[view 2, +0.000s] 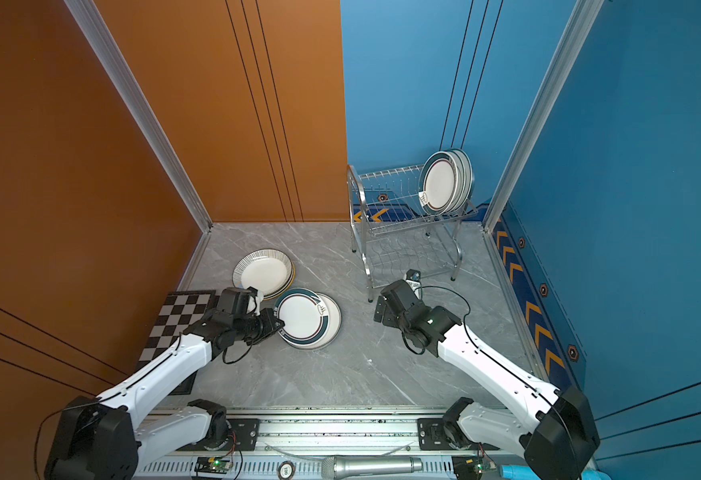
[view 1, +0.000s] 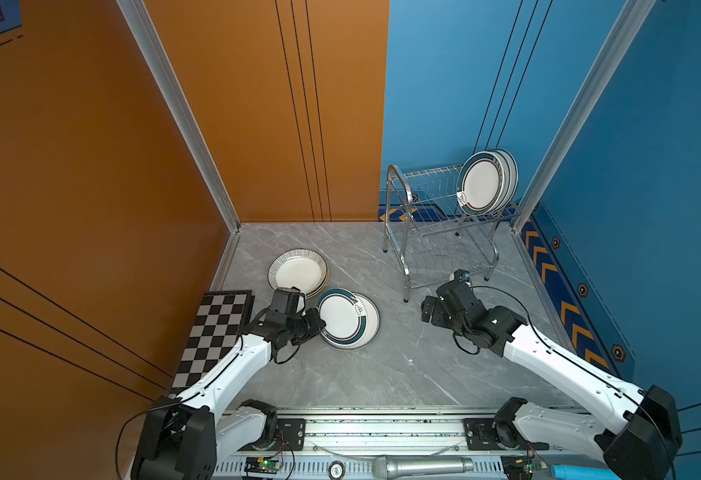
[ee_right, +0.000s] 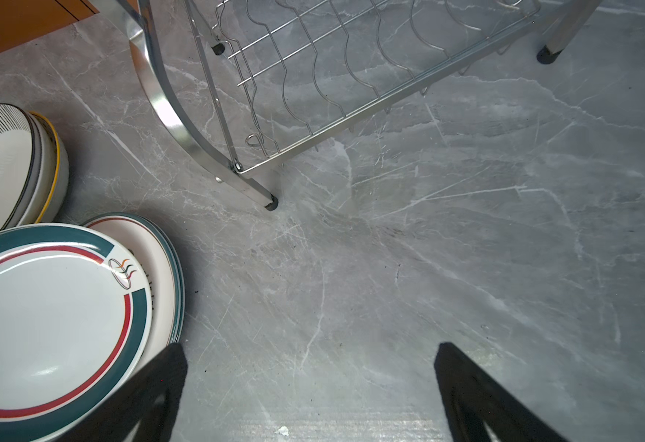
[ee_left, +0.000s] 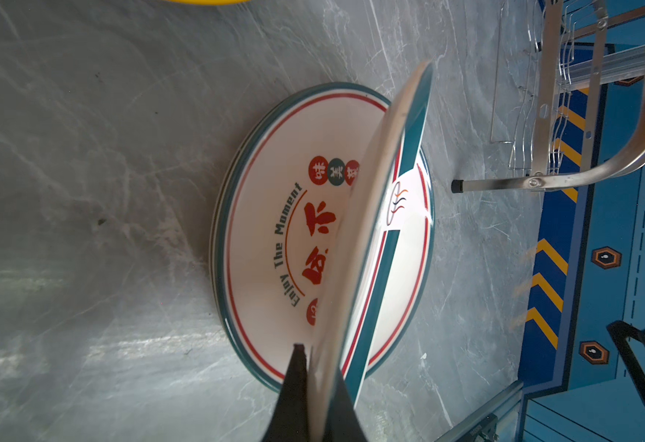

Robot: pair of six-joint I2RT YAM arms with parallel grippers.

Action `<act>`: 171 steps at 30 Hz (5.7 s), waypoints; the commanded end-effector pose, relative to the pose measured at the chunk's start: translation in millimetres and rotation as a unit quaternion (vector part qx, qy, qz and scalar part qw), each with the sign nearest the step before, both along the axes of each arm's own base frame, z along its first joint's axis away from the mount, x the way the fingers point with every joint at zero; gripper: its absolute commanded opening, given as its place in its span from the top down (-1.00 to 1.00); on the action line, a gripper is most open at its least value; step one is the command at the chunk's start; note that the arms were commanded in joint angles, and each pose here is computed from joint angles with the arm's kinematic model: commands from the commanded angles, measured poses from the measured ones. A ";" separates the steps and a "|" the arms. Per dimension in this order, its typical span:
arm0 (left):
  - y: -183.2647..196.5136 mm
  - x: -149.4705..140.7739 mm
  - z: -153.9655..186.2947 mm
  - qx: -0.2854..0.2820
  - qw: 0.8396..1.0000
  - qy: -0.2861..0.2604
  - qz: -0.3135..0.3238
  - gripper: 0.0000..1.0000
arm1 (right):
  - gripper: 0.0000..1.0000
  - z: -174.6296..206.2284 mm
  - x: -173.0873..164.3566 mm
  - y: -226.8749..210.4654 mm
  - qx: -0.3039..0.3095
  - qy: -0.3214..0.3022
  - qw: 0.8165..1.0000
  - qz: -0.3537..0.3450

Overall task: Unload the plates from the dish rack
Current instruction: Place the plate among the plates, then pick up the plate from the dish rack.

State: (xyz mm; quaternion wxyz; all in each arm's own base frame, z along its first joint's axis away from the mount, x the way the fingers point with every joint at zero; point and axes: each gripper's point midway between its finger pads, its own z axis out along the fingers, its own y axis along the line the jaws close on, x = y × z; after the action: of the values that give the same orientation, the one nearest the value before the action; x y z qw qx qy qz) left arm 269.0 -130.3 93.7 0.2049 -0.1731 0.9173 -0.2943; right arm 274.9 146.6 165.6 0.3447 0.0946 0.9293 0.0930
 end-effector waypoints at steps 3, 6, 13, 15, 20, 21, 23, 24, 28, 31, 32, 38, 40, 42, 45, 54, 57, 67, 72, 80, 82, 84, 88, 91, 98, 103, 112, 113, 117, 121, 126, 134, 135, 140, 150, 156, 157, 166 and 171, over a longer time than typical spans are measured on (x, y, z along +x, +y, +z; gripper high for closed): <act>-1.4 6.6 1.9 -0.012 1.000 -0.007 0.004 1.00 | -0.99 5.7 -2.6 1.1 0.002 -0.010 1.000 0.011; -1.8 5.5 -2.4 -0.013 1.000 0.000 0.004 0.85 | -0.99 5.7 -2.7 2.0 0.006 -0.011 1.000 0.011; -2.5 2.1 -11.8 -0.009 1.000 0.015 0.001 0.64 | -0.99 6.9 -2.7 9.6 0.033 -0.014 0.999 0.023; -3.8 1.7 -12.7 -0.009 1.000 0.017 -0.003 0.59 | -0.99 7.1 -2.6 10.2 0.038 -0.014 0.999 0.024; -6.6 1.3 -15.4 -0.006 1.000 0.021 -0.012 0.43 | -0.99 7.5 -2.5 11.4 0.048 -0.014 0.998 0.026; -7.1 1.5 -15.9 -0.004 1.000 0.021 -0.013 0.38 | -0.99 7.2 -2.3 10.2 0.049 -0.014 0.998 0.024; -8.3 1.3 -17.2 -0.001 1.000 0.023 -0.017 0.33 | -0.99 6.8 -2.6 9.2 0.049 -0.014 0.998 0.023; -9.2 1.1 -18.0 0.000 1.000 0.025 -0.019 0.28 | -0.99 6.6 -2.6 8.5 0.049 -0.013 0.998 0.022; -13.7 0.3 -19.8 0.009 0.999 0.029 -0.031 0.12 | -0.99 5.8 -2.9 6.5 0.051 -0.013 0.998 0.020; -14.9 0.0 -21.0 0.020 0.999 0.032 -0.035 -0.01 | -0.99 6.2 -3.2 5.7 0.052 -0.013 0.998 0.019; -15.1 0.0 -21.4 0.024 0.999 0.033 -0.036 -0.05 | -0.99 6.1 -2.9 5.6 0.053 -0.014 0.998 0.019; -13.0 0.8 -22.5 0.039 0.998 0.034 -0.036 -0.16 | -0.99 4.5 -2.3 4.3 0.055 -0.012 0.998 0.017; -13.9 0.9 -22.6 0.041 0.998 0.035 -0.039 -0.22 | -0.99 5.3 -2.1 4.1 0.056 -0.012 0.998 0.017; -13.7 0.7 -22.6 0.045 0.998 0.035 -0.040 -0.29 | -0.99 4.9 -2.1 3.0 0.055 -0.013 0.998 0.016; -10.9 0.0 -19.0 0.057 0.997 0.030 -0.042 -0.35 | -0.99 4.5 -1.9 0.9 0.055 -0.012 0.998 0.015; 6.5 2.8 14.4 0.093 0.995 -0.017 -0.039 -0.64 | -0.99 15.2 -0.7 -26.1 0.027 -0.016 1.000 -0.006; 10.1 4.8 27.6 0.097 0.994 -0.032 -0.041 -0.68 | -0.99 29.2 -0.5 -50.3 0.004 -0.024 0.999 -0.031; 10.9 8.5 66.0 0.082 0.992 -0.087 -0.044 -0.91 | -1.00 123.4 6.6 -139.5 0.019 -0.123 0.981 -0.149; 8.7 8.9 73.0 0.078 0.991 -0.096 -0.051 -0.99 | -0.99 188.7 19.4 -159.4 0.043 -0.183 0.967 -0.171; 7.7 7.7 74.2 0.077 0.990 -0.101 -0.057 -0.96 | -0.99 262.1 73.3 -139.4 0.083 -0.210 0.969 -0.097; 7.8 7.1 74.1 0.078 0.990 -0.101 -0.058 -0.96 | -1.00 269.6 90.8 -127.8 0.095 -0.207 0.972 -0.066; 8.6 6.4 72.3 0.079 0.990 -0.100 -0.058 -0.96 | -0.99 278.1 105.2 -120.1 0.099 -0.211 0.971 -0.049; 9.6 4.7 68.9 0.079 0.991 -0.096 -0.057 -0.96 | -0.99 276.7 129.6 -109.5 0.089 -0.203 0.975 -0.034; 11.9 4.1 66.4 0.079 0.991 -0.092 -0.053 -0.96 | -0.99 270.8 144.5 -105.9 0.071 -0.197 0.977 -0.026; 14.2 4.5 64.4 0.078 0.992 -0.089 -0.049 -0.96 | -0.99 261.8 163.1 -103.8 0.053 -0.193 0.979 -0.018; 15.7 4.9 65.3 0.077 0.992 -0.089 -0.044 -0.96 | -0.99 256.1 172.1 -105.3 0.045 -0.191 0.980 -0.020; 19.5 5.8 63.4 0.075 0.993 -0.083 -0.032 -0.96 | -0.99 254.3 186.2 -110.3 0.023 -0.194 0.980 -0.027; 19.8 5.9 64.2 0.074 0.993 -0.084 -0.031 -0.96 | -0.99 252.5 188.1 -110.1 0.022 -0.192 0.981 -0.027; 21.5 6.8 64.1 0.072 0.994 -0.082 -0.025 -0.96 | -0.99 243.9 195.1 -112.0 0.016 -0.183 0.982 -0.031; 21.1 7.3 63.8 0.071 0.994 -0.080 -0.026 -0.96 | -1.00 242.4 200.5 -111.2 0.015 -0.186 0.982 -0.031; 22.4 9.0 58.6 0.073 0.995 -0.071 -0.022 -0.96 | -0.91 240.7 208.0 -111.1 0.006 -0.192 0.980 -0.040; 25.5 13.6 52.6 0.081 0.995 -0.063 -0.017 -0.96 | -0.62 233.8 221.2 -109.4 -0.035 -0.199 0.979 -0.039; 25.4 13.9 52.1 0.081 0.995 -0.062 -0.017 -0.96 | -0.58 234.0 222.5 -110.2 -0.042 -0.202 0.978 -0.041; 24.7 14.9 53.0 0.078 0.995 -0.065 -0.018 -0.96 | -0.37 234.7 227.5 -111.9 -0.065 -0.221 0.972 -0.043; 24.7 13.8 55.1 0.074 0.995 -0.071 -0.016 -0.96 | -0.03 232.5 229.1 -116.7 -0.080 -0.242 0.966 -0.044; 31.9 12.9 58.1 0.082 0.993 -0.081 0.004 -0.96 | 0.14 230.0 231.3 -116.4 -0.085 -0.253 0.963 -0.037; 32.7 12.9 58.4 0.083 0.993 -0.083 0.007 -0.96 | 0.19 229.6 231.8 -117.0 -0.086 -0.254 0.963 -0.038; 36.3 11.9 51.9 0.082 0.994 -0.068 0.026 -0.96 | 0.44 231.2 233.3 -120.4 -0.084 -0.266 0.960 -0.034; 35.6 12.3 49.0 0.081 0.994 -0.062 0.026 -0.96 | 0.57 219.1 232.7 -122.9 -0.086 -0.254 0.963 -0.032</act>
State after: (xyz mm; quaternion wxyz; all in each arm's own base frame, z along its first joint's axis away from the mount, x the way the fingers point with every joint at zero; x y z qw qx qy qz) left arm 281.7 -100.7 151.1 0.2862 -0.1478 0.9172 -0.2344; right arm 514.3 24.7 370.0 0.5618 0.0748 0.8237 0.0172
